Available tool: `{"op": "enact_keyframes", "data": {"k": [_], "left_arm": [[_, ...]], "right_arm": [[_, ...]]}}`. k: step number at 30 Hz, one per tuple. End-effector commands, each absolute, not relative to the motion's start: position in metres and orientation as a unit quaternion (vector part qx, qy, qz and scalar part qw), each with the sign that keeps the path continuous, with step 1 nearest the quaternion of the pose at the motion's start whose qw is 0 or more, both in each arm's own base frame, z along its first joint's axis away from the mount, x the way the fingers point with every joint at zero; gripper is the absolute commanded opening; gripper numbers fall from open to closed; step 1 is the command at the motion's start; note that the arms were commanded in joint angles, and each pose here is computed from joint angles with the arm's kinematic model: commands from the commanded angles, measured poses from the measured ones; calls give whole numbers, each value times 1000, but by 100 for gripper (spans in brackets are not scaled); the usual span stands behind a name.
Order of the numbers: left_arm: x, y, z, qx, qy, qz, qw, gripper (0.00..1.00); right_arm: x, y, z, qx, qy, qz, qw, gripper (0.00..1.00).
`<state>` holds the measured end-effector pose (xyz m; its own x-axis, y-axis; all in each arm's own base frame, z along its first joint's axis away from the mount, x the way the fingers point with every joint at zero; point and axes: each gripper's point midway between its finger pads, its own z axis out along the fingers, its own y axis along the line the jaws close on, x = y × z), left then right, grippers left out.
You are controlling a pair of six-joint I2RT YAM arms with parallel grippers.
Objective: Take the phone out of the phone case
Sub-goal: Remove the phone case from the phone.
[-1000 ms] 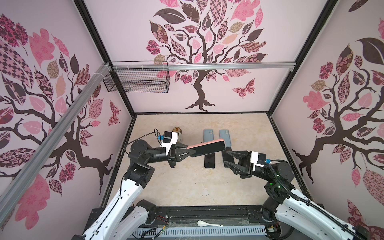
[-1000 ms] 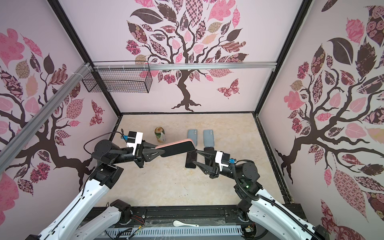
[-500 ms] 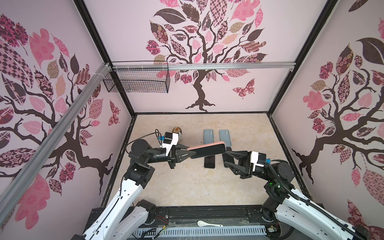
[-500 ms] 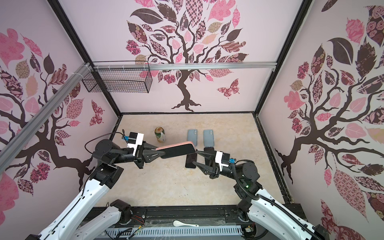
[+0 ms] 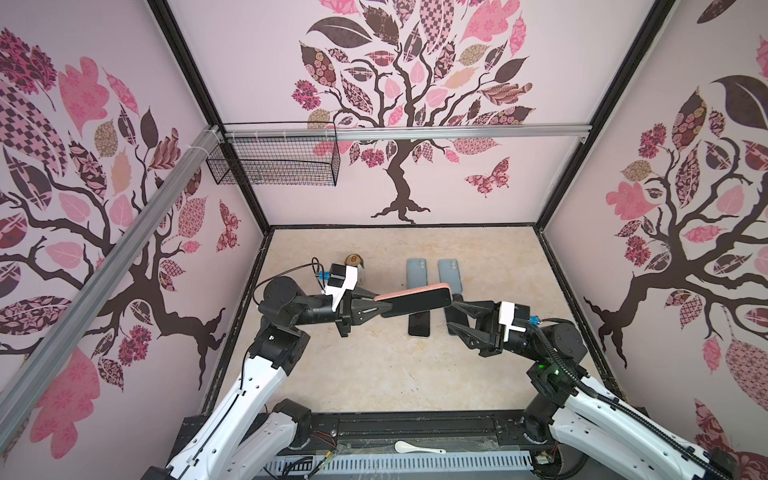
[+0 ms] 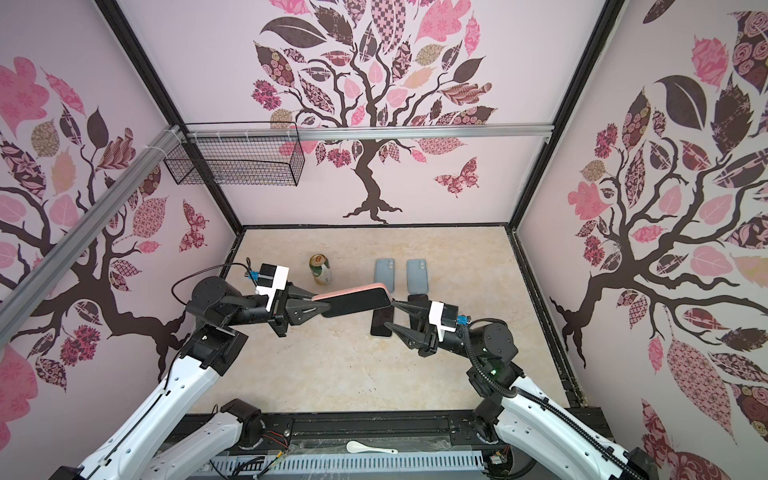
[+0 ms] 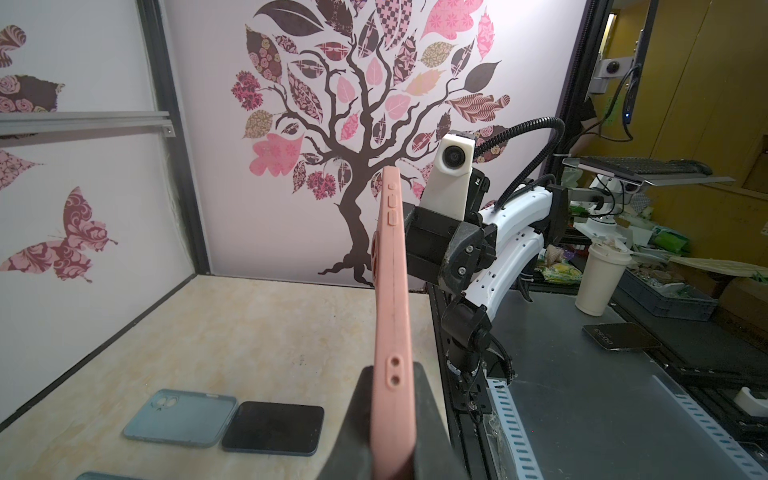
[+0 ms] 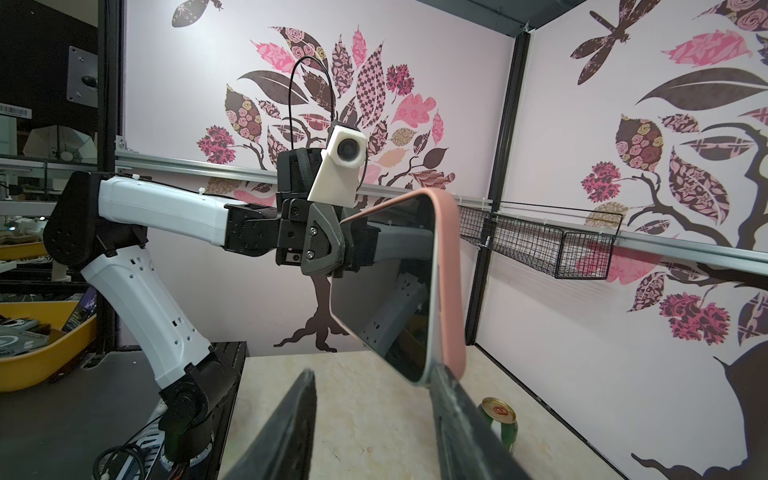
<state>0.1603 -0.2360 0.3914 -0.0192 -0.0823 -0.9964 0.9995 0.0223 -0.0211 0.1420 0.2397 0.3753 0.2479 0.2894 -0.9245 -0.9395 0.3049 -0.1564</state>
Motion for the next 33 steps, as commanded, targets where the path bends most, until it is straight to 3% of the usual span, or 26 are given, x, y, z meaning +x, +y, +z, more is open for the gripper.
{"op": "enact_keyframes", "data": {"k": [1,14,24,33], "left_arm": [[133,-240,410,518,440,-530,507,0],[127,-248,400,536,445,-540,472,0],[158,-247,413,449,463,-531,550,0],[164,-254,424,383,448,-544,597,0]], "right_arm": [[138,240,398,-385,403,451,697,48],[135,245,403,-386,398,465,690,49],[104,240,441,-372,325,569,658,40],[102,240,474,-344,290,607,655,35]]}}
